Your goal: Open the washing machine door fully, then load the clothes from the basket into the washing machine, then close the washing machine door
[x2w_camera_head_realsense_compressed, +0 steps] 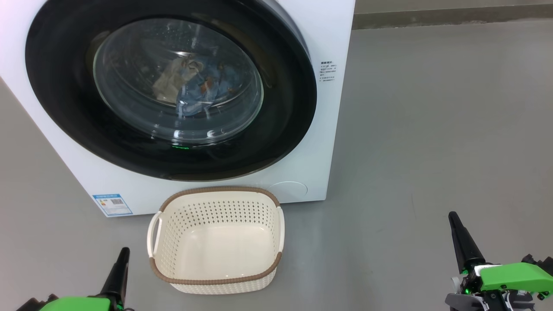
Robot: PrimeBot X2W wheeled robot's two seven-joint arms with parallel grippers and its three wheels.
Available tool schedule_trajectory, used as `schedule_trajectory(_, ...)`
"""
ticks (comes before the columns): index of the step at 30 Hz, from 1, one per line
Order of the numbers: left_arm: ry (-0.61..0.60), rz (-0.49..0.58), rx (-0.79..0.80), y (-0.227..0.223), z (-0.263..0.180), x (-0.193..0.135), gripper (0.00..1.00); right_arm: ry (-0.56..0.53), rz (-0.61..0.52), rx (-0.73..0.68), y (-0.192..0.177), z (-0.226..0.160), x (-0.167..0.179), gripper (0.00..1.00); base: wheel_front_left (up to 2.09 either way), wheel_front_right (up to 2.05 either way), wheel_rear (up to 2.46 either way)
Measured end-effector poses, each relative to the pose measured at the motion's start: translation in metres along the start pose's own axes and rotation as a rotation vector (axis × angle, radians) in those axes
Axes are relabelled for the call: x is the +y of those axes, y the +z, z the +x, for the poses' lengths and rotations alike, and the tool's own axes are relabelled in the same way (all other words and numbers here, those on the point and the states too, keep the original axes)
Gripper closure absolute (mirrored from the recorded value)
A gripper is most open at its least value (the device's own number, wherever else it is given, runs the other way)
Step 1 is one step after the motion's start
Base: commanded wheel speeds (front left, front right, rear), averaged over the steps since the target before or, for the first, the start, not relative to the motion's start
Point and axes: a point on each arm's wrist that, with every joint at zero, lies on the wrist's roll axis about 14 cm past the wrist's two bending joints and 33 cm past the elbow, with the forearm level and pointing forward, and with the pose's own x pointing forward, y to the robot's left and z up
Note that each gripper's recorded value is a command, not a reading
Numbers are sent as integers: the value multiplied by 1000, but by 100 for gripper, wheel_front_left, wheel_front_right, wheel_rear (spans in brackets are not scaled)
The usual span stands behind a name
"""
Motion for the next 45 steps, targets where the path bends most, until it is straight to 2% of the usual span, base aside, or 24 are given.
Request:
schedule_trajectory(11, -19, -109, 2, 1, 3, -4, 100, 6, 108, -7, 2, 0, 0, 100, 0, 0, 0)
schedule_trajectory(45, -20, -109, 1, 1, 3, -5, 100, 6, 112, -9, 2, -1, 0, 100, 0, 0, 0)
